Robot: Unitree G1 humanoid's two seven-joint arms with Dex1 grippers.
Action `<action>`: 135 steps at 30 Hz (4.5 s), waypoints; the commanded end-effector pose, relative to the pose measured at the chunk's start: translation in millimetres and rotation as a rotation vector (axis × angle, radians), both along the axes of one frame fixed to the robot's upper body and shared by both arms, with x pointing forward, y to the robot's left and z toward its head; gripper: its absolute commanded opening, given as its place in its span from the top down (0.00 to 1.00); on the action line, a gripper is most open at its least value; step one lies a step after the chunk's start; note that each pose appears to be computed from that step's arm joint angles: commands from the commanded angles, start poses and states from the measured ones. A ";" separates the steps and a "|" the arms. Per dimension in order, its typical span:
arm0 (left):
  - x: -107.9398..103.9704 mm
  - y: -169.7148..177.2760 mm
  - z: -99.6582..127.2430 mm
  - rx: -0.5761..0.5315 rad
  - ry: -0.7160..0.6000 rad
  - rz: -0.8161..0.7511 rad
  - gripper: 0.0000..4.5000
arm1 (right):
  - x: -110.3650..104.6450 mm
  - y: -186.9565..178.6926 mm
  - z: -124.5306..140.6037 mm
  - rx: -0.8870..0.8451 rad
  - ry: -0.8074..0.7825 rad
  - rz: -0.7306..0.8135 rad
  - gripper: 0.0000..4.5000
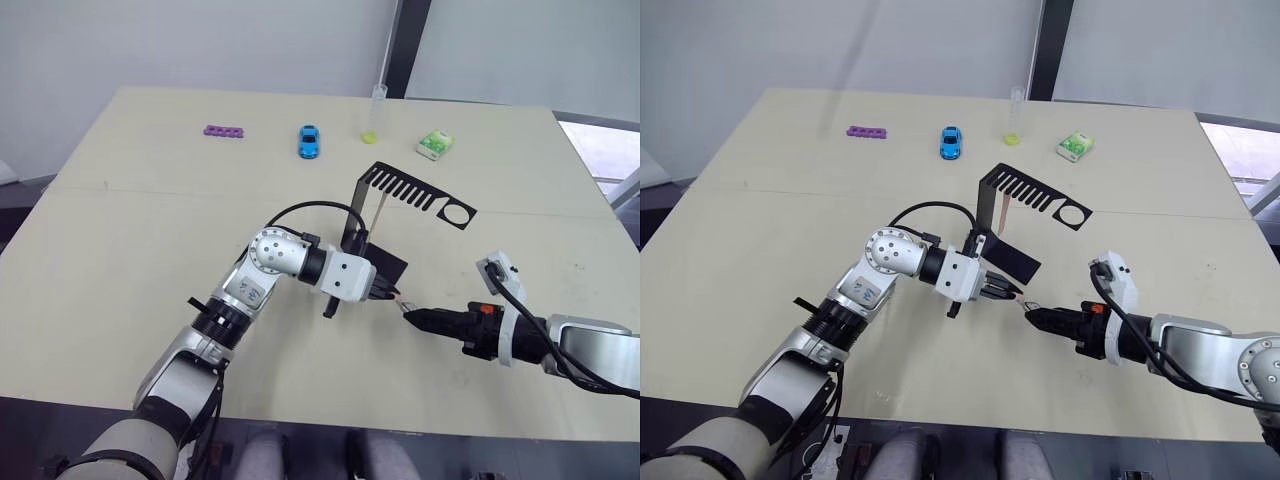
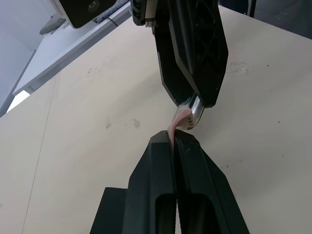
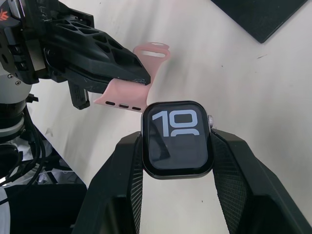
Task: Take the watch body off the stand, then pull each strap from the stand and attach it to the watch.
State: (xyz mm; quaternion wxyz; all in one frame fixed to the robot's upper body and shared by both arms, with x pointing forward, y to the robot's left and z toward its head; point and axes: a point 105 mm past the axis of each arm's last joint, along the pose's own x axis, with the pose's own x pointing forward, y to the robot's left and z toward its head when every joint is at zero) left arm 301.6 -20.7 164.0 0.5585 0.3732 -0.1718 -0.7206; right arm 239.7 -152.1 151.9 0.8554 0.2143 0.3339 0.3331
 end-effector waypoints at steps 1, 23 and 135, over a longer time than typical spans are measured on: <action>-11.2 -7.8 4.1 0.007 -0.047 -0.064 1.00 | 4.3 -1.0 18.7 0.038 -0.058 -0.008 0.67; -1.3 -5.9 5.7 0.012 -0.054 -0.021 1.00 | 3.6 -3.3 27.4 0.017 -0.091 0.007 0.67; 5.5 -18.5 12.4 -0.020 -0.083 0.021 1.00 | 1.4 11.2 21.7 0.000 -0.077 0.052 0.67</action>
